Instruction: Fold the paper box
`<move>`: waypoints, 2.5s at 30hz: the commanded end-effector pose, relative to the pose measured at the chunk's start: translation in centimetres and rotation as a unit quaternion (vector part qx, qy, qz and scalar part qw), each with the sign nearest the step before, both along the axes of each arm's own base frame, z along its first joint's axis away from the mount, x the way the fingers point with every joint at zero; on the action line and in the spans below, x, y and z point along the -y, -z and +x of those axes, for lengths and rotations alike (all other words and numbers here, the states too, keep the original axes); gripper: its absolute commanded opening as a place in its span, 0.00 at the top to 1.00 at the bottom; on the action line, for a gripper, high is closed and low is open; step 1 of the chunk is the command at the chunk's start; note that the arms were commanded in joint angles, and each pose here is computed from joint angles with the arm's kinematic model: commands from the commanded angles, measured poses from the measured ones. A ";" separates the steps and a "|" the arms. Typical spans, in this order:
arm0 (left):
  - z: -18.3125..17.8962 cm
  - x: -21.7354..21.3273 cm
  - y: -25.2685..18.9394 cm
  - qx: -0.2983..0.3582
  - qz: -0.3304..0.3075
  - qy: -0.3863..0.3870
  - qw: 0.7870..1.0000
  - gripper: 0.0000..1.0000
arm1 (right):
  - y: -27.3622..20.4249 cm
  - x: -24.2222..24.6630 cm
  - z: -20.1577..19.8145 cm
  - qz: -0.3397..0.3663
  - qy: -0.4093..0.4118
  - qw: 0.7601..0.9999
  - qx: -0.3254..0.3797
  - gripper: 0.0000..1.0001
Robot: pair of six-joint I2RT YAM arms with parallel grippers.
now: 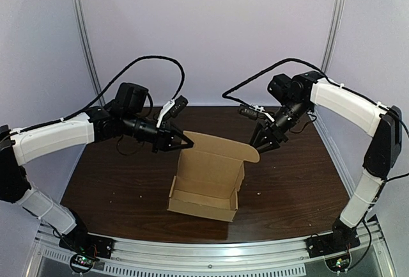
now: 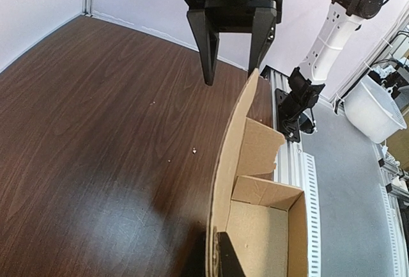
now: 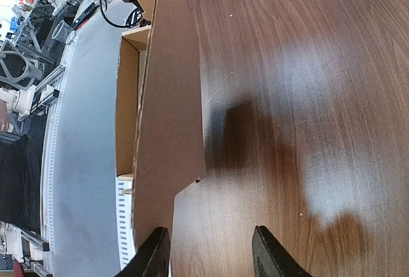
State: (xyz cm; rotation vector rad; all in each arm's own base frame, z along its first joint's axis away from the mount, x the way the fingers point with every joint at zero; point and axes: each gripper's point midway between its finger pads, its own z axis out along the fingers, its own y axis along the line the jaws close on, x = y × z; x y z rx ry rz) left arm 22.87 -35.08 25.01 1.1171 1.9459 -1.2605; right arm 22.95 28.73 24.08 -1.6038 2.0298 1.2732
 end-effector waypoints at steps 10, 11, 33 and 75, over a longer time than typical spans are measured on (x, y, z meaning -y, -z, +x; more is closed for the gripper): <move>-1.0 -0.1 -1.7 0.023 -0.040 0.038 0.998 1.00 | -2.3 1.0 1.7 0.024 0.024 0.996 -0.079 0.54; -1.2 -0.1 -1.8 0.022 -0.042 0.042 0.998 1.00 | -3.1 1.4 2.0 0.042 0.026 0.995 -0.085 0.53; 0.4 -0.1 -1.9 0.023 -0.050 0.006 0.998 1.00 | -2.9 1.6 -0.9 0.074 -0.029 0.991 -0.108 0.44; 1.4 0.3 -3.2 0.081 0.075 0.011 0.994 0.43 | -1.9 -1.4 -1.6 -0.064 -0.079 0.995 0.000 1.00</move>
